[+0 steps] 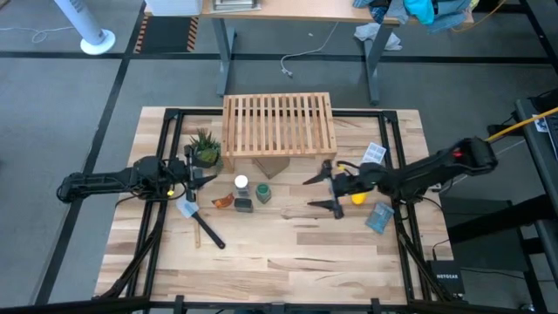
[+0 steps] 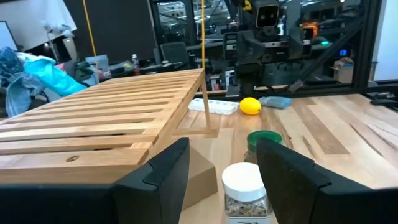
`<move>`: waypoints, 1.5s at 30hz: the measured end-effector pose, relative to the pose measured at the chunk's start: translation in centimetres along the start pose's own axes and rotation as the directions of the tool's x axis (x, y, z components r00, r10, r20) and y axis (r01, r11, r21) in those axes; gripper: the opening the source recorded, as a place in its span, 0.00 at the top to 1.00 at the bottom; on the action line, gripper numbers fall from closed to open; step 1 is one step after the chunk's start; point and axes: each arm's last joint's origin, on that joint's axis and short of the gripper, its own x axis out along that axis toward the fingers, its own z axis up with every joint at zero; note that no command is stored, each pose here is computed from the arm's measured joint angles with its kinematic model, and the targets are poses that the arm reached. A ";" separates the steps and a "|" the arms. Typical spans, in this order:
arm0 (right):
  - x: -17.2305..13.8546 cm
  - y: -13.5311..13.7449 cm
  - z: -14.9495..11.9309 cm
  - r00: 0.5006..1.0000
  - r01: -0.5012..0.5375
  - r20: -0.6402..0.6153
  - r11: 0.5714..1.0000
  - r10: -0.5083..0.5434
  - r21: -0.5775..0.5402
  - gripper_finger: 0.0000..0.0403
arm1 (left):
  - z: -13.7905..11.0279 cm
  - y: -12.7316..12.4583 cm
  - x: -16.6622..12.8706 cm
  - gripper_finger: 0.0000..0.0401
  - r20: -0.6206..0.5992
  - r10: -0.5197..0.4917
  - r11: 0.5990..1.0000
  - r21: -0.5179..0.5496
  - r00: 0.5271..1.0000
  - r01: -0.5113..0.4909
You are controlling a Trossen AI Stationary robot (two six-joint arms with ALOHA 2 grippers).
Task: Shelf spices
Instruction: Put the green seasoning bottle on the shelf
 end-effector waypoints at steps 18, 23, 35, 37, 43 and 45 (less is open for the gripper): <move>7.9 -1.8 1.2 0.917 0.176 -0.360 0.984 -0.170 -0.014 0.25 | -0.1 0.0 0.0 0.55 -0.009 -0.003 1.000 -0.005 1.000 0.003; 7.9 -1.8 0.6 0.906 0.194 -0.378 0.981 -0.189 -0.023 0.25 | -0.1 0.0 0.0 0.55 -0.009 -0.003 1.000 -0.005 1.000 0.003; 10.1 -2.1 -4.8 0.888 0.201 -0.415 0.979 -0.199 -0.038 0.25 | -0.1 0.0 0.0 0.55 -0.009 -0.004 1.000 -0.006 1.000 0.003; 10.2 -2.7 -5.2 0.888 0.222 -0.404 0.974 -0.218 -0.038 0.25 | -0.1 0.0 0.0 0.55 -0.009 -0.005 1.000 -0.006 1.000 0.005; 10.3 -4.4 -6.9 0.894 0.225 -0.401 0.974 -0.199 0.018 0.25 | -0.1 -0.1 0.0 0.55 -0.009 -0.012 1.000 -0.006 1.000 0.012; 10.5 -4.7 -7.3 0.908 0.195 -0.385 0.980 -0.166 0.038 0.25 | -0.1 -0.1 0.0 0.55 -0.010 -0.012 1.000 -0.006 1.000 0.012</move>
